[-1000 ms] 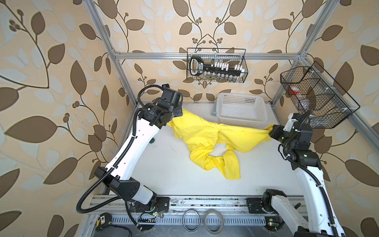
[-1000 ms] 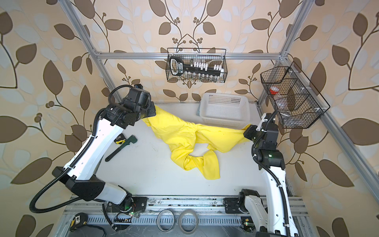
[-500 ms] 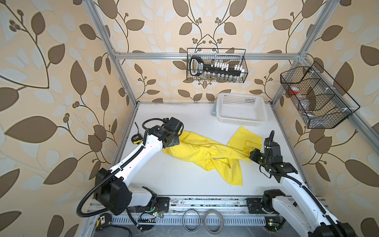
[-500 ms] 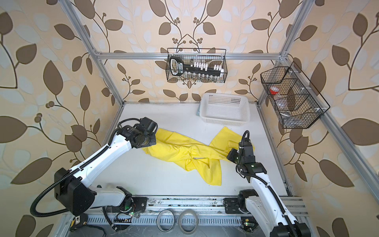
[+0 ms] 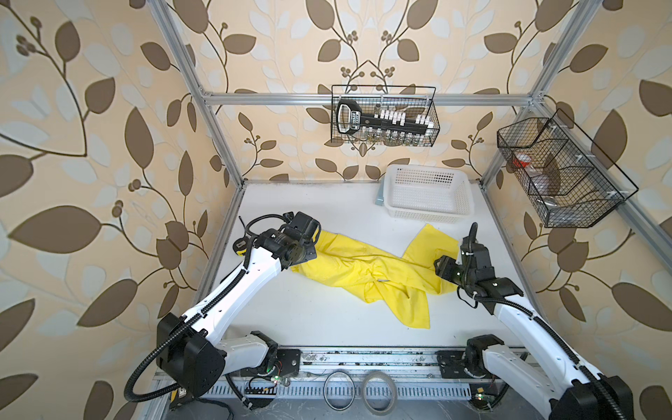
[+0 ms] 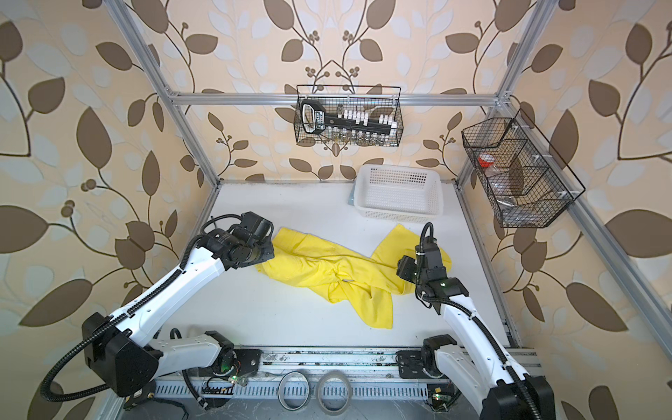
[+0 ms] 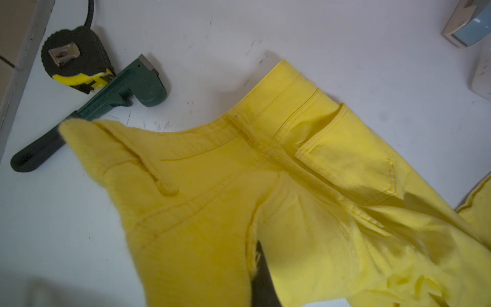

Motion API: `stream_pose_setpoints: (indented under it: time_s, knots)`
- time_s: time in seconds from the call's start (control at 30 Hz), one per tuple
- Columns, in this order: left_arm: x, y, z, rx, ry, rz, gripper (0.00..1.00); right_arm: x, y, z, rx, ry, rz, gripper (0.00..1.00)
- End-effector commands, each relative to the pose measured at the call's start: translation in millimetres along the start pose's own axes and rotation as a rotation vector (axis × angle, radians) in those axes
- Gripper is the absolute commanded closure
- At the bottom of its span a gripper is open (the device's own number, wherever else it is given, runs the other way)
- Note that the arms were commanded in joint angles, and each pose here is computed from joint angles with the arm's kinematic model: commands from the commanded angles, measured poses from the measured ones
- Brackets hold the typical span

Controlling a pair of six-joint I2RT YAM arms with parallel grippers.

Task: Fold and stack the trousers
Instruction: Flatten out the trousers at the center of the table.

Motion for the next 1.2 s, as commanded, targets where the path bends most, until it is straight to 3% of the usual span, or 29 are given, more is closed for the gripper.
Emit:
stream_pose_setpoints:
  time_s: [0.0,0.2,0.37,0.57,0.77,0.87,0.93,0.97,1.17]
  knots:
    - [-30,9,2,-0.064,-0.018,-0.089,1.00,0,21,18,-0.004,0.098,-0.036,0.14]
    - [-53,-7,-9,-0.095,-0.029,-0.099,1.00,65,39,51,-0.134,0.263,0.017,0.10]
    - [-65,-20,-15,-0.093,-0.023,-0.096,1.00,126,35,57,-0.161,0.435,0.021,0.00]
    - [-70,-27,-17,-0.089,-0.035,-0.083,1.00,169,13,63,-0.115,0.621,0.063,0.00]
    - [-70,-26,-14,-0.089,-0.040,-0.079,1.00,203,-10,62,-0.104,0.683,0.140,0.02]
    - [-69,-25,-11,-0.089,-0.044,-0.078,1.00,205,-21,52,-0.046,0.681,0.151,0.21]
    - [-68,-24,-11,-0.087,-0.044,-0.077,1.00,203,-24,49,-0.038,0.651,0.148,0.49]
    - [-68,-25,-10,-0.090,-0.047,-0.076,1.00,201,-23,48,-0.037,0.642,0.152,0.58]
    - [-71,-23,-1,-0.120,-0.054,-0.086,1.00,144,11,66,-0.123,0.484,0.087,0.97]
Point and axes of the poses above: each gripper's point midway between its finger pads, its own y axis back along the fingers, its own z axis along the line the jaws close on, x = y × z, the point moved 5 cm from there along y, back along the fingers, and after that the axes turned 11 degrees about -y, right-handed, at the moved point
